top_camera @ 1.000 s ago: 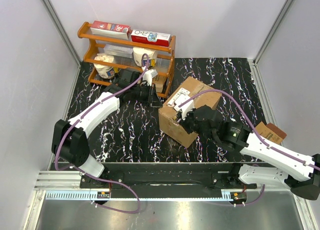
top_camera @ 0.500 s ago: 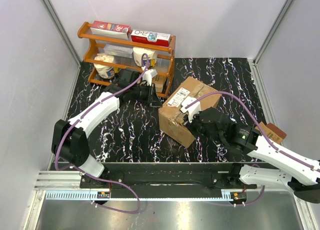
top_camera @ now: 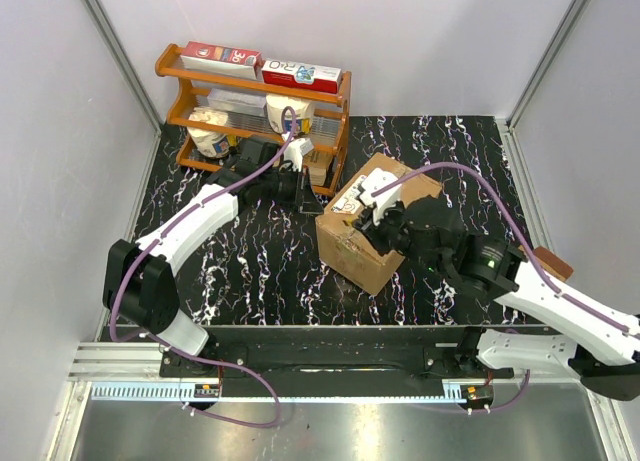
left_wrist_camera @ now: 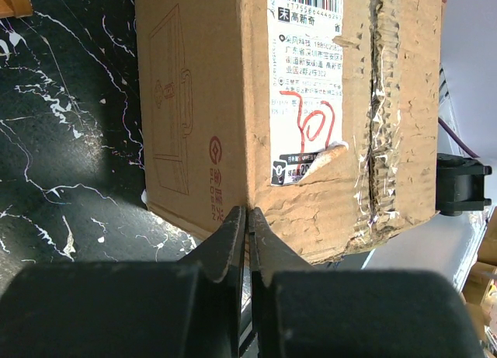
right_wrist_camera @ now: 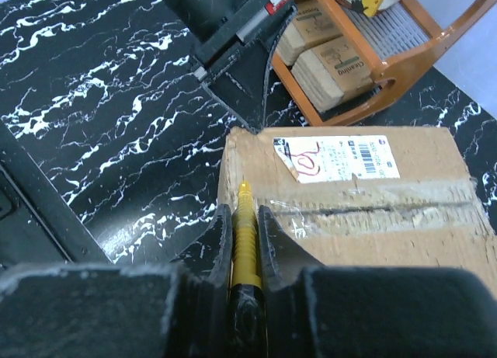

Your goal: Unpack the express box

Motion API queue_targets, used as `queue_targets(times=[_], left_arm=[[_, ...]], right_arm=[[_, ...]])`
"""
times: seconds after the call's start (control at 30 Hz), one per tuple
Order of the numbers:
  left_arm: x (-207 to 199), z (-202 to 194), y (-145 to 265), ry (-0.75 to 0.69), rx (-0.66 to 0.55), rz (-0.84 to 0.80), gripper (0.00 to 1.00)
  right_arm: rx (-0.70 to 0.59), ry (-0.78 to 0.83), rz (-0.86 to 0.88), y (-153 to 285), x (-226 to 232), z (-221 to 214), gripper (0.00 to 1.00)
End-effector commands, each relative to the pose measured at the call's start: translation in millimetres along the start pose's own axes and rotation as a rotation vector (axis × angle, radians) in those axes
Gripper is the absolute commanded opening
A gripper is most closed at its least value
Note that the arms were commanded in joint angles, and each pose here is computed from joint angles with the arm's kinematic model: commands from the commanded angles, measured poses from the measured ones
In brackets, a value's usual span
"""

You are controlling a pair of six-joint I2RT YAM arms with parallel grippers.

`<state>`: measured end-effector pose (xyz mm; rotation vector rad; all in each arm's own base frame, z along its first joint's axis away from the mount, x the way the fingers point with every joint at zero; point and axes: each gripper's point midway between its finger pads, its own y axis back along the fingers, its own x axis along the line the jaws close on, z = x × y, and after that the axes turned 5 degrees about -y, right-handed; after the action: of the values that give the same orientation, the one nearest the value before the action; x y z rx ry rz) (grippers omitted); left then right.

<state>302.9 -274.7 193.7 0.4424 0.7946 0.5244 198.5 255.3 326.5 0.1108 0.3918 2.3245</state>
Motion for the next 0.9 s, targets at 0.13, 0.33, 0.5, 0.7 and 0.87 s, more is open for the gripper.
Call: queue_targets(times=[0.13, 0.33, 0.5, 0.7, 0.87], left_arm=[[23.2, -2.7, -4.2, -0.027, 0.005, 0.09, 0.0], [23.2, -3.3, -4.3, -0.026, 0.007, 0.089, 0.0], [23.5, -4.4, -5.1, -0.024, 0.01, 0.09, 0.0], [26.6, -3.3, -5.6, -0.015, 0.007, 0.104, 0.0], [28.1, -4.2, -7.0, -0.012, 0.01, 0.11, 0.0]], right_arm=[[-0.02, 0.054, 0.02, -40.9, 13.0, 5.3, 0.0], [0.013, 0.058, 0.027, -48.8, 16.1, -7.3, 0.0], [0.053, 0.065, 0.02, -51.6, 15.2, -23.0, 0.0], [0.1, 0.063, 0.009, -53.8, 13.9, -41.3, 0.0], [0.134, 0.067, -0.007, -47.5, 9.3, -52.4, 0.0]])
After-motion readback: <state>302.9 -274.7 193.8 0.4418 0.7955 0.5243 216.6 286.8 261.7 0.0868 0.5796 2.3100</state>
